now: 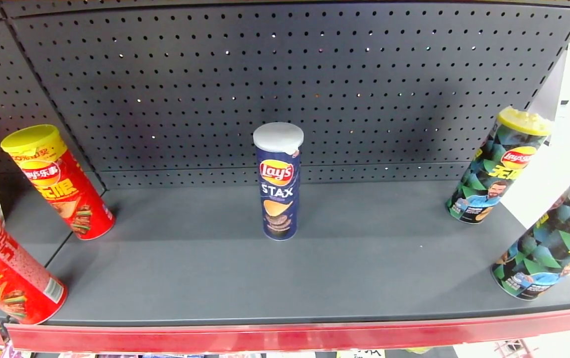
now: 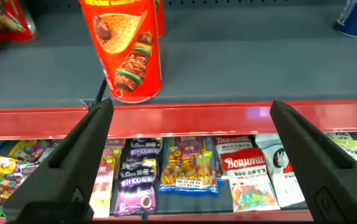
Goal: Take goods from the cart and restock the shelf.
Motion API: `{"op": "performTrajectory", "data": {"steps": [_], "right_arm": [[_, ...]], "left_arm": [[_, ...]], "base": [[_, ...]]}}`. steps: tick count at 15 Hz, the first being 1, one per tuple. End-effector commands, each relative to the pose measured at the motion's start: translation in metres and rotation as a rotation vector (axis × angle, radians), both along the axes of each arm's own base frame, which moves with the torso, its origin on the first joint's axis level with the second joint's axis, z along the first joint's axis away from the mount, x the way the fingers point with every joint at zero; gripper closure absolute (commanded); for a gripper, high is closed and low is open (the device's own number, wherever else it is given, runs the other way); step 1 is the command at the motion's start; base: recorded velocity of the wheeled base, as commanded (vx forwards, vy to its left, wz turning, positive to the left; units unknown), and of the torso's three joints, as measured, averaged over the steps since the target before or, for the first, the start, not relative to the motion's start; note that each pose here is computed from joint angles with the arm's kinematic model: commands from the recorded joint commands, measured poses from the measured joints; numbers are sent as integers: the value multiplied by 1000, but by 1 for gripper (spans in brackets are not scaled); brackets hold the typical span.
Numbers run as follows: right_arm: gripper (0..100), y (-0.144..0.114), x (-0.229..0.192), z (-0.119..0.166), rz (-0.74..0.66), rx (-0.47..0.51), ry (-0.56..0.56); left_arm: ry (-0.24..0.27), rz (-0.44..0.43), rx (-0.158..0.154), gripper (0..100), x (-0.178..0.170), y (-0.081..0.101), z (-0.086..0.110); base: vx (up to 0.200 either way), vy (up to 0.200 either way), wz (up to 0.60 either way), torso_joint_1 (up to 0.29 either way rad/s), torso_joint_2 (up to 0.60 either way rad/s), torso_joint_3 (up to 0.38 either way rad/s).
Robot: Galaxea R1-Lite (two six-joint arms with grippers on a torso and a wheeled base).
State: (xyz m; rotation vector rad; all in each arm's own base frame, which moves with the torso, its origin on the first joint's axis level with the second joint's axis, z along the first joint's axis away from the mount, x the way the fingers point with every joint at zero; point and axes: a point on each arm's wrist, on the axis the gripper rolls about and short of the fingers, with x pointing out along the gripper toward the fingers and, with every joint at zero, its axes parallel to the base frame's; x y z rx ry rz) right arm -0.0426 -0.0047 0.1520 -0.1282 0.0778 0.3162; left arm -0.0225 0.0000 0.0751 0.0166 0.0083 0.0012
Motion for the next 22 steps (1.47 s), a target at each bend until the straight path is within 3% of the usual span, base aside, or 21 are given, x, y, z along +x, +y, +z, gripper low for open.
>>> {"op": "performTrajectory", "data": {"steps": [1,2,3,4,5,6,7,8,9,10,12,13,16,20,21,22], "right_arm": [[100,-3,3,5,82,-2,8],[100,-4,3,6,104,-2,8],[100,-4,5,6,121,-8,23],[100,-3,6,7,121,-9,29],[100,-3,8,8,124,-11,36],[100,-2,10,12,131,-13,47],[100,-2,11,11,148,-13,54],[100,-1,13,12,157,-14,67],[100,0,15,12,158,-16,79],[100,0,16,13,158,-15,76],[100,0,17,13,158,-15,76],[100,0,17,14,158,-15,75],[100,0,16,14,151,-14,67],[100,0,16,15,148,-13,66],[100,0,16,15,148,-13,66],[100,0,16,15,145,-14,66]], "left_arm": [[4,-32,3,0,0,-1,1],[1,-78,4,0,0,-2,1],[-3,-100,26,0,0,-2,1],[-64,-130,14,0,-4,-3,27],[-69,-147,-6,0,-1,-2,59],[-38,-182,-64,0,24,-3,128],[-10,-254,-60,0,36,-5,142],[41,-355,-34,0,50,-8,145],[131,-519,0,0,82,-16,152],[157,-586,13,0,106,-21,157],[203,-742,83,0,150,-38,148],[228,-798,88,0,168,-46,144],[244,-942,92,0,208,-79,138],[210,-996,101,0,262,-111,129],[210,-996,101,0,262,-111,129],[211,-1024,105,0,275,-124,128]], "base": [[0,0,0,0,0,0],[0,0,0,0,0,0],[0,0,0,0,0,0],[0,0,0,0,0,0],[0,0,0,0,0,0],[0,0,0,0,0,0],[0,0,0,0,0,0],[0,0,0,0,0,0],[0,0,0,0,0,0],[0,0,0,0,0,0],[0,0,0,0,0,0],[0,0,0,0,0,0],[0,0,0,0,0,0],[0,0,0,0,0,0],[0,0,0,0,0,0],[0,0,0,0,0,0]]}}
